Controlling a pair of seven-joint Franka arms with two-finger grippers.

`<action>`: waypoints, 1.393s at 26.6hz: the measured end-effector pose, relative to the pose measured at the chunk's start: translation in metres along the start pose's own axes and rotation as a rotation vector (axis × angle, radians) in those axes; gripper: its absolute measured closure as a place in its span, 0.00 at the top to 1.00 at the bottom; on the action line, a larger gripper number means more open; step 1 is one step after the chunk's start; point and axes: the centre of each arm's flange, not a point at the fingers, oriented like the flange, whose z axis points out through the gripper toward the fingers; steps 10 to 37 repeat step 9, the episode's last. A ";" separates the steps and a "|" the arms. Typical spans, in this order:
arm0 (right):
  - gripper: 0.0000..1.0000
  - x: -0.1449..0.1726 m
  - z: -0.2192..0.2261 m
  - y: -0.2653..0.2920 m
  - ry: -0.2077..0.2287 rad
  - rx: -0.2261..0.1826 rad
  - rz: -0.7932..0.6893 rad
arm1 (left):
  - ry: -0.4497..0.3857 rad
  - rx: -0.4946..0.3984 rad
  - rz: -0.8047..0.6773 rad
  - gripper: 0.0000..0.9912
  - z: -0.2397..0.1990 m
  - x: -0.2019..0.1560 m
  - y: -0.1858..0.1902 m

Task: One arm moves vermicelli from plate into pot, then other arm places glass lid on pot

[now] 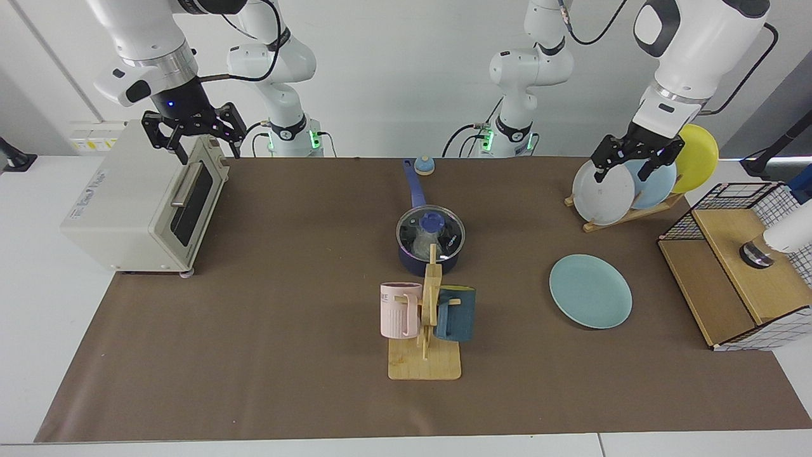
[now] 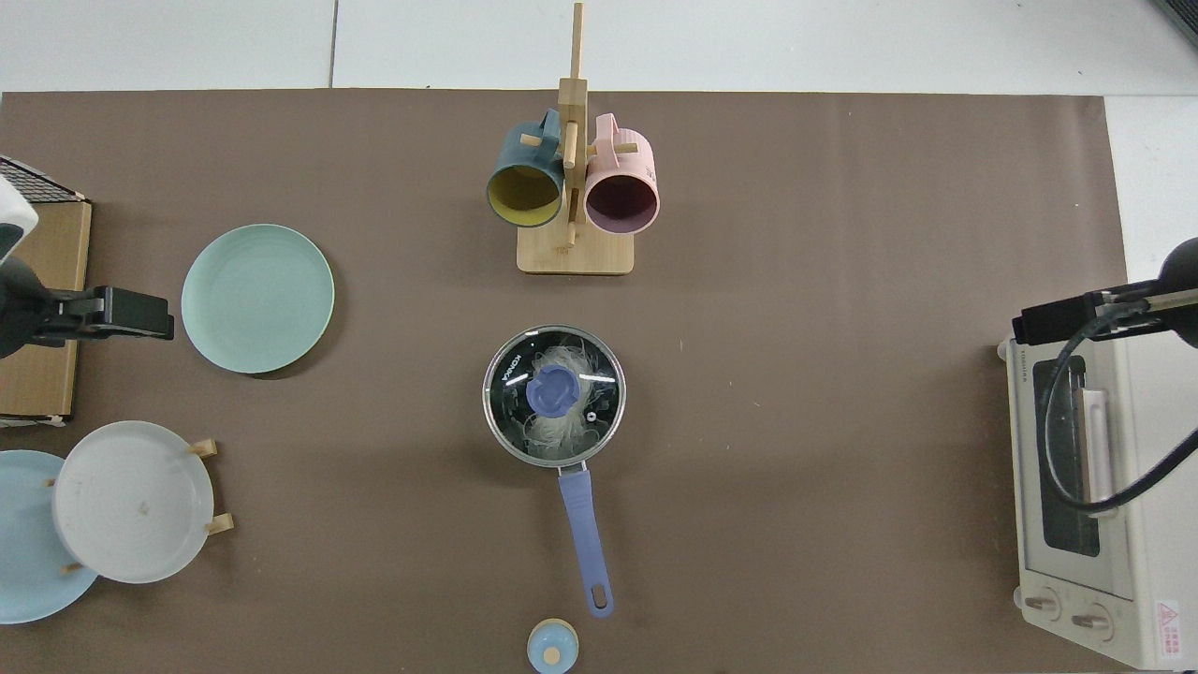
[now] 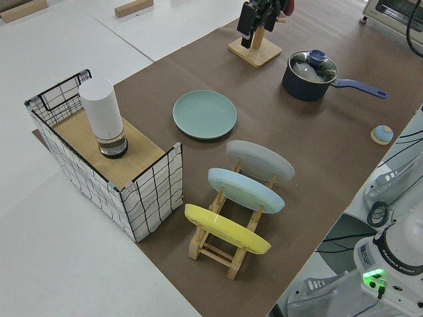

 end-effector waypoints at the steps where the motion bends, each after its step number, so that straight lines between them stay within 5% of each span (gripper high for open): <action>1: 1.00 0.000 0.000 0.000 0.000 0.000 0.014 | 0.000 0.000 0.000 1.00 0.000 0.000 0.000; 9: 1.00 -0.001 0.000 0.001 -0.007 0.000 0.149 | 0.000 0.000 0.000 1.00 0.000 0.000 0.000; 37: 1.00 -0.001 0.000 0.001 -0.007 0.000 0.149 | 0.000 0.000 0.000 1.00 0.000 0.000 0.000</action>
